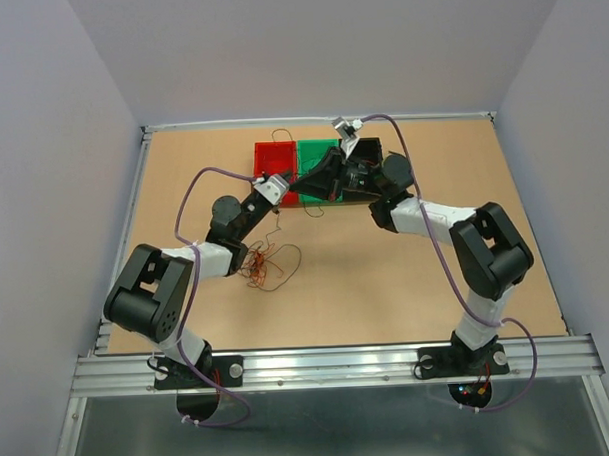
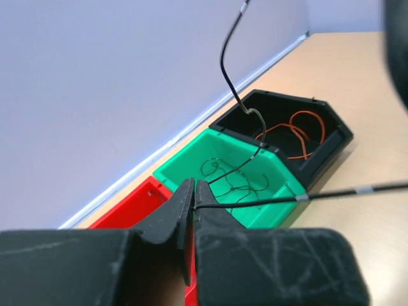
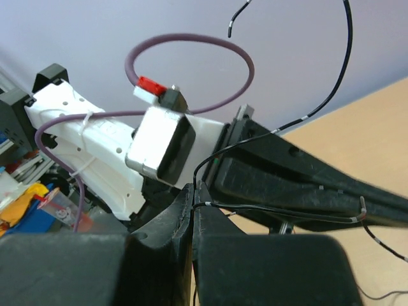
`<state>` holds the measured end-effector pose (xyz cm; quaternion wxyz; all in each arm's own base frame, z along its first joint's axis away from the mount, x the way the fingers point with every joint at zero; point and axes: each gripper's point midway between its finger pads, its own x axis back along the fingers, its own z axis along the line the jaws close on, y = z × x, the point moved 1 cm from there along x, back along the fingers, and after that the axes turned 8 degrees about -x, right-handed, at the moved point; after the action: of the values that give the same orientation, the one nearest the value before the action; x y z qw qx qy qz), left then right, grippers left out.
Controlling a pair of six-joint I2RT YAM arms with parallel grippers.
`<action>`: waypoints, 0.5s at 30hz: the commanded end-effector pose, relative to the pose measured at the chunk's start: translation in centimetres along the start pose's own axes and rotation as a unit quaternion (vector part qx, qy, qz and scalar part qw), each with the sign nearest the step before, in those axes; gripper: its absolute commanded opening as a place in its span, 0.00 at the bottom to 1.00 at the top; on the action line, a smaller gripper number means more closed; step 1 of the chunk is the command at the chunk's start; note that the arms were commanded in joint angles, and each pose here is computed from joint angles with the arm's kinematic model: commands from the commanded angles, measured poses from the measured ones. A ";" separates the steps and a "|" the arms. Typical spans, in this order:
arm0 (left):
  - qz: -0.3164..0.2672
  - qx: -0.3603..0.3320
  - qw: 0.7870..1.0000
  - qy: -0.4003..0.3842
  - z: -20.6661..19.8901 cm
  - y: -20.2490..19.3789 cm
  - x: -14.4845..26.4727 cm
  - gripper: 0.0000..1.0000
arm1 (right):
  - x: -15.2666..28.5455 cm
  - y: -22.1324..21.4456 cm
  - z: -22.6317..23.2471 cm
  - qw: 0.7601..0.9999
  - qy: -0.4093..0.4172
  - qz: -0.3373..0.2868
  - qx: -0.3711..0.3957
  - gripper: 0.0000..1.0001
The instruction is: Untangle the cables
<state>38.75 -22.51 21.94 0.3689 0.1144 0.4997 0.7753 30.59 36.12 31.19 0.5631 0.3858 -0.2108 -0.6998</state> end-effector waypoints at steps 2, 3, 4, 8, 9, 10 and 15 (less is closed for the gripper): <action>-0.126 -0.078 0.979 0.138 6.4 7.0 0.8 0.09 | 0.8 -2.3 -0.9 0.998 0.018 0.053 -0.025 0.01; -0.124 -0.081 0.977 0.153 6.9 7.0 1.0 0.09 | 0.9 -2.6 -1.3 0.998 0.018 0.061 -0.028 0.01; -0.123 -0.085 0.976 0.160 7.0 6.9 1.3 0.09 | 1.2 -3.1 -1.9 0.997 0.016 0.070 -0.034 0.01; -0.116 -0.103 0.972 0.176 7.6 6.9 1.8 0.03 | 2.3 -3.7 -5.0 0.995 -0.040 0.080 -0.054 0.01; -0.115 -0.107 0.972 0.176 7.7 7.0 1.8 0.00 | 2.5 -3.6 -6.0 0.993 -0.064 0.080 -0.056 0.01; -0.112 -0.113 0.972 0.173 7.6 6.9 1.8 0.00 | 2.3 -3.0 -7.0 0.993 -0.084 0.081 -0.007 0.01; -0.108 -0.133 0.975 0.143 6.9 7.3 1.7 0.00 | 4.8 -2.9 -12.6 0.960 -0.264 0.091 0.028 0.01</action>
<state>40.28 -19.50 21.11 0.3049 0.0706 0.4718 0.8243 36.01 35.67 20.41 0.5827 0.2172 -0.2965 -0.7248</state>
